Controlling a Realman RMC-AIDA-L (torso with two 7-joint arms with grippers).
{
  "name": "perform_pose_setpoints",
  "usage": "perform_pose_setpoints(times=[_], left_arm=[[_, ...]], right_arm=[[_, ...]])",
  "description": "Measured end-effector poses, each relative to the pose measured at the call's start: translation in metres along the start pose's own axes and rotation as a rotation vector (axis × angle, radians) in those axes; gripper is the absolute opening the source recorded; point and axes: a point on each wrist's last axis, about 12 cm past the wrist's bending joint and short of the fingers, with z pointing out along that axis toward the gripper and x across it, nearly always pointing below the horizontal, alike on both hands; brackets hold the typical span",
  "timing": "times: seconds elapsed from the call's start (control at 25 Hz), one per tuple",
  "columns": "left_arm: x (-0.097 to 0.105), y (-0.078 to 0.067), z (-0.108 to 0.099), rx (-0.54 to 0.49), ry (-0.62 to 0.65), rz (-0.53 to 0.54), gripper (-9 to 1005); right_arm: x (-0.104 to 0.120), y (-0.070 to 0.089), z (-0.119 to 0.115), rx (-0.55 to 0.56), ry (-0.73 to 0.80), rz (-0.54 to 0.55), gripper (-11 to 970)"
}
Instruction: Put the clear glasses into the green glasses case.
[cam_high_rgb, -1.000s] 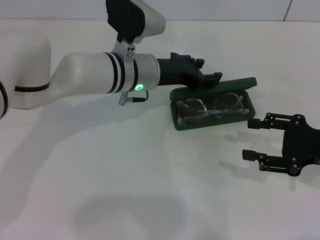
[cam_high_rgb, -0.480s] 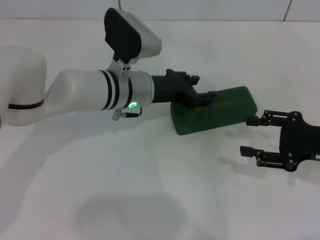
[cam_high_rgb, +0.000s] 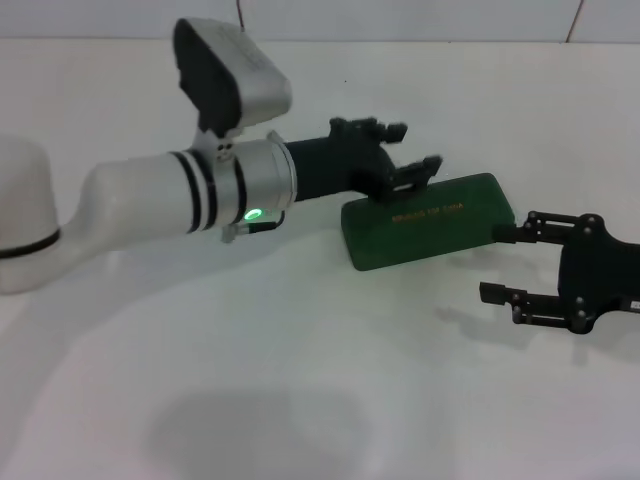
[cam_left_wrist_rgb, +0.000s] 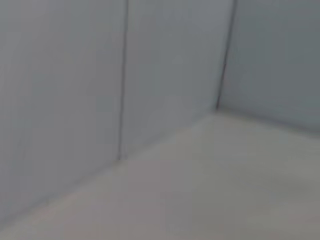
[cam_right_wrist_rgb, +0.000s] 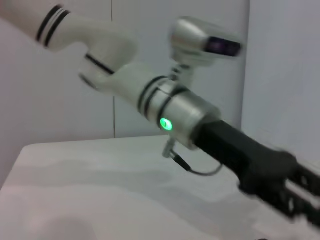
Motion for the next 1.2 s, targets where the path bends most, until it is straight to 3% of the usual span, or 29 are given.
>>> perform_pose_setpoints(times=[0.16, 0.28, 0.44, 0.76, 1.2], left_arm=[[0.007, -0.008, -0.031, 0.015, -0.215, 0.036, 618], [0.017, -0.007, -0.067, -0.019, -0.388, 0.065, 618], [0.034, -0.009, -0.105, -0.047, -0.517, 0.063, 619], [0.072, -0.02, -0.152, 0.038, -0.458, 0.066, 621], [0.077, -0.021, -0.165, 0.126, -0.386, 0.126, 624]], right_arm=[[-0.001, -0.002, -0.002, 0.018, -0.007, -0.002, 664], [-0.006, -0.006, -0.001, 0.036, -0.033, -0.012, 664], [-0.014, -0.011, 0.001, 0.054, -0.079, -0.035, 664], [-0.034, -0.017, 0.019, -0.052, -0.131, -0.084, 663], [-0.052, -0.013, 0.036, -0.21, -0.17, -0.141, 663]])
